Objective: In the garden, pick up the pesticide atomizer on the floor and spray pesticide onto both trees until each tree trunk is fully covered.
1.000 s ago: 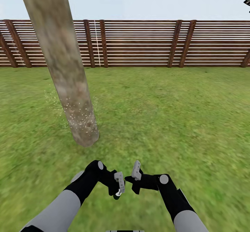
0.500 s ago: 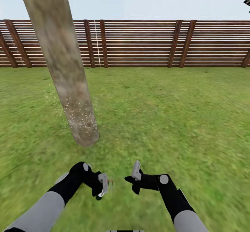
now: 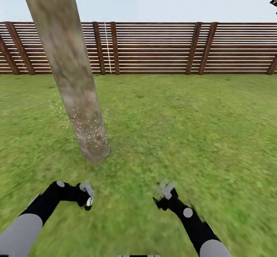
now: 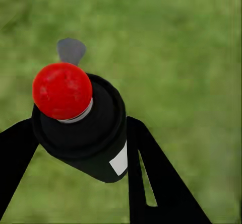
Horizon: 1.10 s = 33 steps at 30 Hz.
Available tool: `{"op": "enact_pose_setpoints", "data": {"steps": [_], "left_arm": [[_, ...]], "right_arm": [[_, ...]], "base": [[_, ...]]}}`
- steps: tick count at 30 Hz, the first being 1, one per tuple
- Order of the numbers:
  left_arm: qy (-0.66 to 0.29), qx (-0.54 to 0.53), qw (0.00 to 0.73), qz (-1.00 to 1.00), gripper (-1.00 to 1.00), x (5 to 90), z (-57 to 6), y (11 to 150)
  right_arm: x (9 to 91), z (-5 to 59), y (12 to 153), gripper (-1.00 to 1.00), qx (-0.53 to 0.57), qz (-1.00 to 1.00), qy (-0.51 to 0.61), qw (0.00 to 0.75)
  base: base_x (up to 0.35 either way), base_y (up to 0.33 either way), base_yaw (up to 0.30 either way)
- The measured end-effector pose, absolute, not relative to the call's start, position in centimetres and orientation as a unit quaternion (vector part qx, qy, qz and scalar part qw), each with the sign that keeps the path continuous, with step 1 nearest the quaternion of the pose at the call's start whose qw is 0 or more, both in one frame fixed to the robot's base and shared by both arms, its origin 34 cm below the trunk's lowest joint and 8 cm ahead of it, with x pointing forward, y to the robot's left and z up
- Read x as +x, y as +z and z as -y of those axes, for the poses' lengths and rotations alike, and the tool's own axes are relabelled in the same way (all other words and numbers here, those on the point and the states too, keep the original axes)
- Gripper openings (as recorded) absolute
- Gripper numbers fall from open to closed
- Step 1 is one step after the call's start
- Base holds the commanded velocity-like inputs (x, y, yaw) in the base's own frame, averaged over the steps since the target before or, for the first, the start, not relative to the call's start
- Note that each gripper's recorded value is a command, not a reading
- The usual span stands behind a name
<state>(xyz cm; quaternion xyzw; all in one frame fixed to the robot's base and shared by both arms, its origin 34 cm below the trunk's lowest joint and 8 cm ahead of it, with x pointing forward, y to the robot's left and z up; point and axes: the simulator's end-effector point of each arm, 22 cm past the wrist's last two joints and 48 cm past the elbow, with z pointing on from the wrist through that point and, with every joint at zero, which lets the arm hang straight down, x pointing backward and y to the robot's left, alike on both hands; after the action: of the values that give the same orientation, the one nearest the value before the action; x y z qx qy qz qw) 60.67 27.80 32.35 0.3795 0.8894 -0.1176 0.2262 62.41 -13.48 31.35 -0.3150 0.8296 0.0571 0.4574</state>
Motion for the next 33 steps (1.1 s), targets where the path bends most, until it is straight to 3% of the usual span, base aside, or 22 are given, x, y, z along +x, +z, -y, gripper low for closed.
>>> {"op": "enact_pose_setpoints", "data": {"steps": [1,2,5,7,16,33], "left_arm": [[-0.133,0.278,0.289,-0.906,-1.00,62.3,-28.8,32.4],[-0.088,0.180,0.375,-0.905,-1.00,63.2,-31.8,30.8],[0.073,0.037,0.426,-0.901,-1.00,58.8,-40.0,27.3],[0.106,-0.009,0.422,-0.900,-1.00,52.9,-42.1,24.9],[0.121,-0.059,0.380,-0.915,-1.00,45.9,-43.8,21.9],[0.123,-0.069,0.379,-0.914,-1.00,45.5,-44.2,21.9]], "right_arm": [[61.7,18.9,28.9,1.00,-0.240,-0.856,-0.020,0.458],[59.5,22.7,27.4,1.00,-0.155,-0.862,-0.068,0.477],[55.5,25.3,26.8,1.00,-0.087,-0.852,-0.118,0.503],[52.2,26.3,26.1,1.00,-0.066,-0.848,-0.135,0.508],[47.2,24.6,23.0,1.00,-0.071,-0.877,-0.113,0.462],[42.8,24.4,21.2,1.00,-0.074,-0.892,-0.108,0.432]], "base": [[0.000,0.000,0.000],[0.000,0.000,0.000],[0.000,0.000,0.000],[0.000,0.000,0.000],[0.000,0.000,0.000],[0.000,0.000,0.000]]}}
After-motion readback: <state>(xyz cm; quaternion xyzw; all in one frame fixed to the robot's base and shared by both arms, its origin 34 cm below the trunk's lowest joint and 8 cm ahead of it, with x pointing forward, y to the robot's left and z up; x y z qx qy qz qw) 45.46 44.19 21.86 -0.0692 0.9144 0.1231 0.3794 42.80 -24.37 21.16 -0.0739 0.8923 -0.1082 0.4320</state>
